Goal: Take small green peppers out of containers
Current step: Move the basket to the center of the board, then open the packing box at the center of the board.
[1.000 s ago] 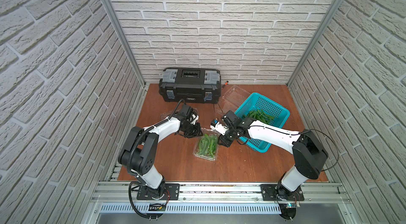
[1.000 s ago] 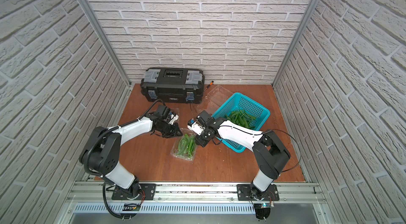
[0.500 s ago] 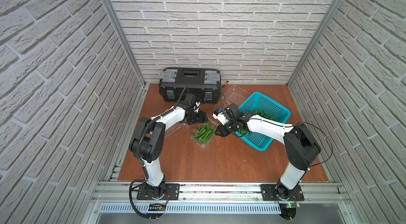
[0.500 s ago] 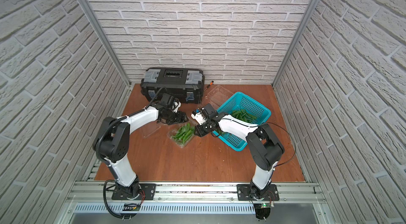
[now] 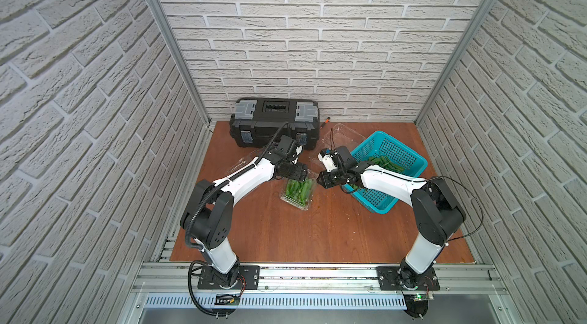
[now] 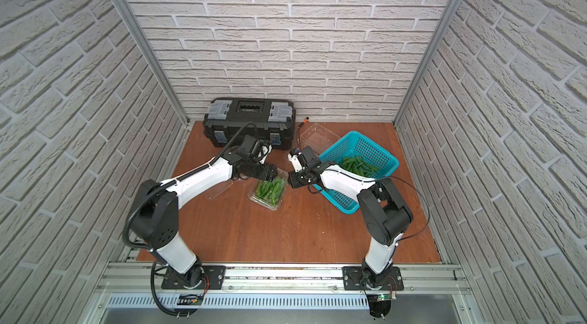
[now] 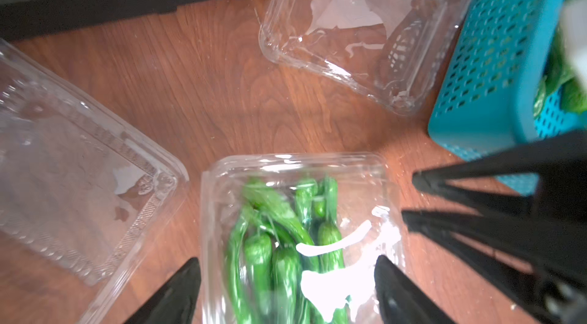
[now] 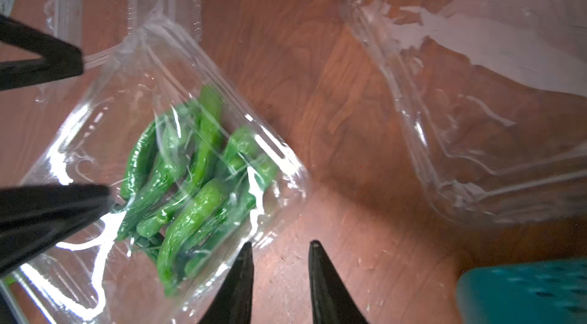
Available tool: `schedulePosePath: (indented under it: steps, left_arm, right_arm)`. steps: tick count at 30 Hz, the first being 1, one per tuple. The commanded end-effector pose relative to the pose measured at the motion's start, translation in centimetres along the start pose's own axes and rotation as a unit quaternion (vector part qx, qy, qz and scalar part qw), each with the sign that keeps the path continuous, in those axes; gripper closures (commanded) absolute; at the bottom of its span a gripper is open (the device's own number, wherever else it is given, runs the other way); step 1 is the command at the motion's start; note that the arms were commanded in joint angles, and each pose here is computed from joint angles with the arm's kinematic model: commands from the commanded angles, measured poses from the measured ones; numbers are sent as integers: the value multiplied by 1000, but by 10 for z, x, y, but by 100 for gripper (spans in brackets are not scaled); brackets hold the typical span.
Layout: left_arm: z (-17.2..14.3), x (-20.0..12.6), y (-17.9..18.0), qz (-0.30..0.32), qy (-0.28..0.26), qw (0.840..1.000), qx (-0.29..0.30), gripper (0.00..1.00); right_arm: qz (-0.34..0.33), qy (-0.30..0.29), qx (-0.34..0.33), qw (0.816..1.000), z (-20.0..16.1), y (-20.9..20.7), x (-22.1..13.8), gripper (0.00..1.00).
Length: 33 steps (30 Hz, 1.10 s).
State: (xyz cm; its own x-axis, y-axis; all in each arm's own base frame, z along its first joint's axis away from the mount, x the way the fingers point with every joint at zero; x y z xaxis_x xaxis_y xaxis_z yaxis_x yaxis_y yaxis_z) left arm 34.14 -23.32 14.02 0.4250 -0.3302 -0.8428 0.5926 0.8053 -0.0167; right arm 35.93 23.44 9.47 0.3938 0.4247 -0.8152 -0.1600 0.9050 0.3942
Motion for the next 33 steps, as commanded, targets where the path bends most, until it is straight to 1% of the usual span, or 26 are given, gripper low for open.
schedulePosePath:
  steps: [1,4,6,8,12,18,24,27,30,33]
  left_arm:
    - [-5,-6,10,49,17,998,32,15]
    - [-9,0,10,48,27,998,32,15]
    - [-4,0,4,30,19,999,33,14]
    - [1,-1,-4,19,9,999,42,14]
    - [6,4,-20,12,20,997,69,14]
    - [1,22,-40,29,71,989,129,13]
    - [-6,36,-46,74,125,974,172,15]
    - [-11,41,-47,95,151,967,183,18]
    - [-18,44,-51,94,166,963,188,26]
    - [-26,47,-54,92,184,959,194,29]
  right_arm:
    - [-7,-14,4,1000,1,-5,-8,68]
    - [13,-3,-3,1000,-2,1,-8,68]
    - [12,5,-1,1000,-5,0,-6,68]
    - [10,12,2,1000,-9,-2,-3,68]
    - [7,19,4,1000,-10,-2,2,68]
    - [-5,13,7,1000,-3,-3,2,69]
    - [-8,13,12,1000,-4,-5,5,69]
    - [-5,10,15,1000,-4,-4,5,69]
    - [1,8,17,1000,-5,-3,4,69]
    - [3,6,13,1000,-6,-3,2,69]
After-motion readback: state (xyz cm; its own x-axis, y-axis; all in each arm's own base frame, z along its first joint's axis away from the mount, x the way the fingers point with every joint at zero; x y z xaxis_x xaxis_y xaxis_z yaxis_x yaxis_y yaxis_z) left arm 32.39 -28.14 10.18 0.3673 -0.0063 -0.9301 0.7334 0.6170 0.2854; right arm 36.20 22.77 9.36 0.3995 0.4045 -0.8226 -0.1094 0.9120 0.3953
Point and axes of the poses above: each gripper's point midway between its finger pads, its own x axis out along the fingers, its own y axis along the line the jaws close on, z = x × y, the point moved 2 cm from there along -x, back along the fingers, and after that the axes turned 13 degrees about x, right-handed, at the moved point
